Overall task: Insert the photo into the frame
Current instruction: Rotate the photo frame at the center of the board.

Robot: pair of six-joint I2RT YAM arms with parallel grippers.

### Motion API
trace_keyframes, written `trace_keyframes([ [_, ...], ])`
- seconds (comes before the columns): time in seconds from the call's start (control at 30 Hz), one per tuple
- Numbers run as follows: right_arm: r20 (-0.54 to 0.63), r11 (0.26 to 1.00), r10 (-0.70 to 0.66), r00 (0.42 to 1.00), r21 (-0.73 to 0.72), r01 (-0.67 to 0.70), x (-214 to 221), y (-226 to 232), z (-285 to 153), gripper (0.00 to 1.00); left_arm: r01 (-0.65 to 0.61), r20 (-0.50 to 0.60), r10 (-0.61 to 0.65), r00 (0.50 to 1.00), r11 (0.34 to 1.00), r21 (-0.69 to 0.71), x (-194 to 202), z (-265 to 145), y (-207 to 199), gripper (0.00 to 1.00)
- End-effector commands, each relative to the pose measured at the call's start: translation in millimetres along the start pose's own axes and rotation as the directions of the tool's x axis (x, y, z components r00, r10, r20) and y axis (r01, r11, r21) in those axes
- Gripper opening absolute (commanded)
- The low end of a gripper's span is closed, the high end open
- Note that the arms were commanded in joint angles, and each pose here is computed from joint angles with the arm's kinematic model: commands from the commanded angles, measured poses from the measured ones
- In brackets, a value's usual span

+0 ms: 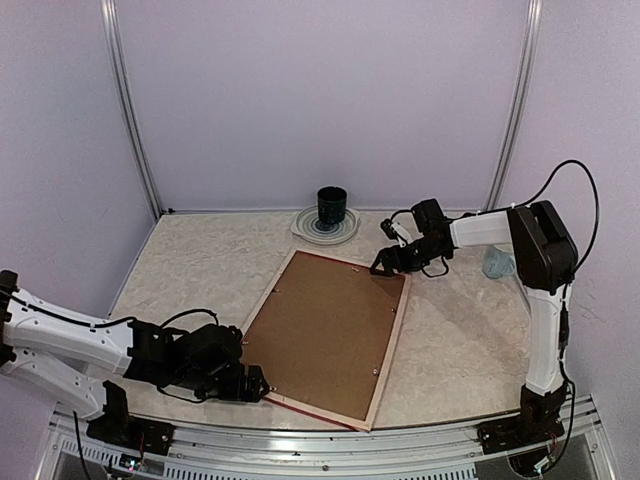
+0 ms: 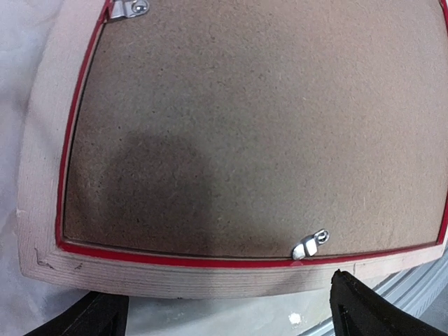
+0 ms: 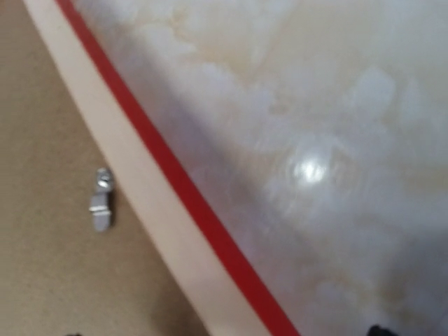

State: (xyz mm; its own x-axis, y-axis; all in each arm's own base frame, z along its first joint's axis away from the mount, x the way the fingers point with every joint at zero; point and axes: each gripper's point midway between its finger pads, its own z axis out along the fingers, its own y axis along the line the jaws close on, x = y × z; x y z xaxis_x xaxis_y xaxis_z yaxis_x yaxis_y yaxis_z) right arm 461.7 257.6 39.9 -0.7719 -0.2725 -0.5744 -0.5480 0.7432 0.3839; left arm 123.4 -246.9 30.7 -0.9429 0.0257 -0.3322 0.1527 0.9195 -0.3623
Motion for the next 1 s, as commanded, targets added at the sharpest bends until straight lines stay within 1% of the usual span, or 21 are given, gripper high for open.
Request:
trace_keyframes([
  [0.0,-0.151,0.994,0.11,0.982,-0.005,-0.112,55.9,10.1,3.9,0.87,0.02,0.076,-0.017,0.997,0.999,-0.041,-21.0,0.0,16.5,0.99],
  [0.17,-0.163,0.993,0.122,0.979,0.01,-0.122,69.5,18.0,1.9,0.87,0.057,0.116,-0.052,0.992,0.998,-0.041,-36.3,-6.7,28.0,0.99],
  [0.4,-0.191,0.993,0.115,0.975,0.02,-0.113,87.3,32.0,0.0,0.87,0.092,0.143,-0.081,0.986,0.993,-0.07,-50.0,-9.4,47.3,0.99],
  [0.8,-0.23,0.998,0.06,0.971,-0.021,-0.067,105.3,76.8,-0.7,0.86,0.113,0.187,-0.088,0.978,0.986,-0.124,-74.7,-12.5,76.3,0.99],
  [0.97,-0.257,0.998,0.063,0.964,-0.013,-0.069,120.5,85.7,-1.4,0.86,0.121,0.192,-0.094,0.977,0.983,-0.135,-79.6,-13.9,85.9,0.99],
])
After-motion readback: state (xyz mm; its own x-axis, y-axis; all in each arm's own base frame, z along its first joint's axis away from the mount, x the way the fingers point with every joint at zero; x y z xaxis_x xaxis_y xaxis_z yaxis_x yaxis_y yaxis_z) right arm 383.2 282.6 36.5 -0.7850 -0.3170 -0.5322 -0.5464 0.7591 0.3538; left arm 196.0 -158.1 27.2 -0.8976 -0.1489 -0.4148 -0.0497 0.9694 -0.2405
